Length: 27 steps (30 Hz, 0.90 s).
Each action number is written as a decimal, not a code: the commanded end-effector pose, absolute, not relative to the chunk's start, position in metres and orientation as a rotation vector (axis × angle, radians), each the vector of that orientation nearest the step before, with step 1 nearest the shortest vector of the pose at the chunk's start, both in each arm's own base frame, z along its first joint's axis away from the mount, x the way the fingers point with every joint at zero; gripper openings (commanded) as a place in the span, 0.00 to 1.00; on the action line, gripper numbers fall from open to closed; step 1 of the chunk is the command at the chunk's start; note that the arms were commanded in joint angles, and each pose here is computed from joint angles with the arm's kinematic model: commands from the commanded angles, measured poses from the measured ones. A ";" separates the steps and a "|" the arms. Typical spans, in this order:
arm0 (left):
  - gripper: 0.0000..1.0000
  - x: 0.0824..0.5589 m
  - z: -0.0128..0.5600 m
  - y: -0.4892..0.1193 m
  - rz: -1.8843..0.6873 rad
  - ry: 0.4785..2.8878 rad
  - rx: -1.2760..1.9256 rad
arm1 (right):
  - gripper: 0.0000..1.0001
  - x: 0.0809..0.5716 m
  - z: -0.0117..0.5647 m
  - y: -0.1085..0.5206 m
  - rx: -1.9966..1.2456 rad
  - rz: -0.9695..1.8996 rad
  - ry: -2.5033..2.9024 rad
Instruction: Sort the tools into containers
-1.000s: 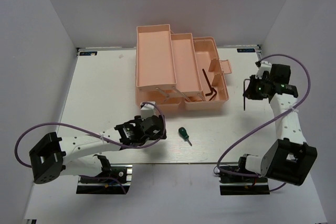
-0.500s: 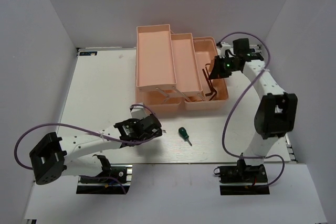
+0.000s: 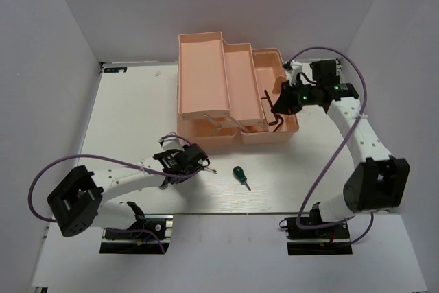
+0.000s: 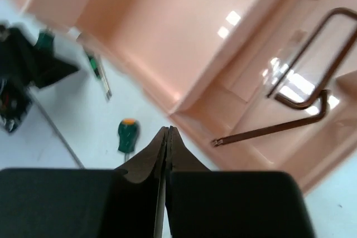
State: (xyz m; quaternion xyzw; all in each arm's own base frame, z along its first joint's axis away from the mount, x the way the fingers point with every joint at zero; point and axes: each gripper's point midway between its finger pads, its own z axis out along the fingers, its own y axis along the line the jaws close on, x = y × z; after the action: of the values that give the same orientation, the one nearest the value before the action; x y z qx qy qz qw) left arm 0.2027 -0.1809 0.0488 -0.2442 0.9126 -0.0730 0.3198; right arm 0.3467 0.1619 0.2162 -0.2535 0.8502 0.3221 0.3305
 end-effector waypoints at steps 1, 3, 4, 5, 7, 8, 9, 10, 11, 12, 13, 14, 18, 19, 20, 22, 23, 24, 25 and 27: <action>0.63 0.210 0.040 -0.179 -0.173 2.395 -0.704 | 0.00 0.294 0.209 0.175 -0.892 0.960 2.165; 0.69 0.213 0.040 -0.182 -0.186 2.396 -0.717 | 0.00 0.267 0.180 0.171 -0.957 0.933 2.225; 0.70 0.212 0.038 -0.182 -0.176 2.401 -0.715 | 0.03 0.246 0.160 0.174 -1.003 0.949 2.271; 0.71 0.211 0.038 -0.183 -0.181 2.409 -0.715 | 0.08 0.239 0.152 0.175 -1.043 0.939 2.274; 0.72 0.210 0.040 -0.182 -0.185 2.407 -0.715 | 0.29 0.217 0.128 0.181 -1.131 0.911 2.318; 0.72 0.210 0.048 -0.182 -0.196 2.403 -0.705 | 0.37 0.215 0.120 0.181 -1.137 0.865 2.306; 0.72 0.211 0.057 -0.183 -0.201 2.391 -0.686 | 0.49 0.212 0.116 0.183 -1.154 0.847 2.299; 0.73 0.209 0.062 -0.184 -0.214 2.391 -0.675 | 0.57 0.201 0.104 0.184 -1.183 0.819 2.320; 0.73 0.210 0.069 -0.179 -0.198 2.373 -0.661 | 0.61 0.198 0.096 0.189 -1.218 0.781 2.302; 0.75 0.206 0.077 -0.171 -0.182 2.368 -0.659 | 0.62 0.194 0.092 0.195 -1.240 0.777 2.282; 0.77 0.205 0.085 -0.171 -0.193 2.355 -0.652 | 0.65 0.197 0.092 0.203 -1.242 0.752 2.253; 0.78 0.199 0.089 -0.162 -0.160 2.372 -0.635 | 0.67 0.194 0.086 0.208 -1.242 0.737 2.250; 0.87 0.187 0.103 -0.134 -0.086 2.350 -0.627 | 0.68 0.201 0.080 0.231 -1.168 0.711 2.210; 0.88 0.187 0.109 -0.130 -0.085 2.337 -0.629 | 0.68 0.206 0.075 0.230 -1.146 0.656 2.227; 0.90 0.184 0.108 -0.126 -0.065 2.344 -0.638 | 0.68 0.201 0.072 0.238 -1.162 0.658 2.227; 0.92 0.175 0.110 -0.113 -0.025 2.348 -0.653 | 0.68 0.202 0.058 0.252 -1.164 0.635 2.238; 0.94 0.175 0.111 -0.113 -0.037 2.343 -0.657 | 0.68 0.201 0.059 0.256 -1.156 0.635 2.237; 0.95 0.171 0.109 -0.108 -0.023 2.346 -0.672 | 0.68 0.200 0.055 0.260 -1.161 0.637 2.244; 0.96 0.170 0.111 -0.106 -0.031 2.341 -0.686 | 0.68 0.199 0.050 0.262 -1.169 0.603 2.253; 0.97 0.164 0.107 -0.098 -0.038 2.334 -0.717 | 0.69 0.193 0.044 0.270 -1.196 0.595 2.243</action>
State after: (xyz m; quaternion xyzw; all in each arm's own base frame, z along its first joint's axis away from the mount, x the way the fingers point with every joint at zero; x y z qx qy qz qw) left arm 0.1734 -0.1214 0.1058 -0.2535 0.9073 -0.0360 0.3335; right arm 0.1812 0.2534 0.0426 -0.4548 0.8306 0.2330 0.2211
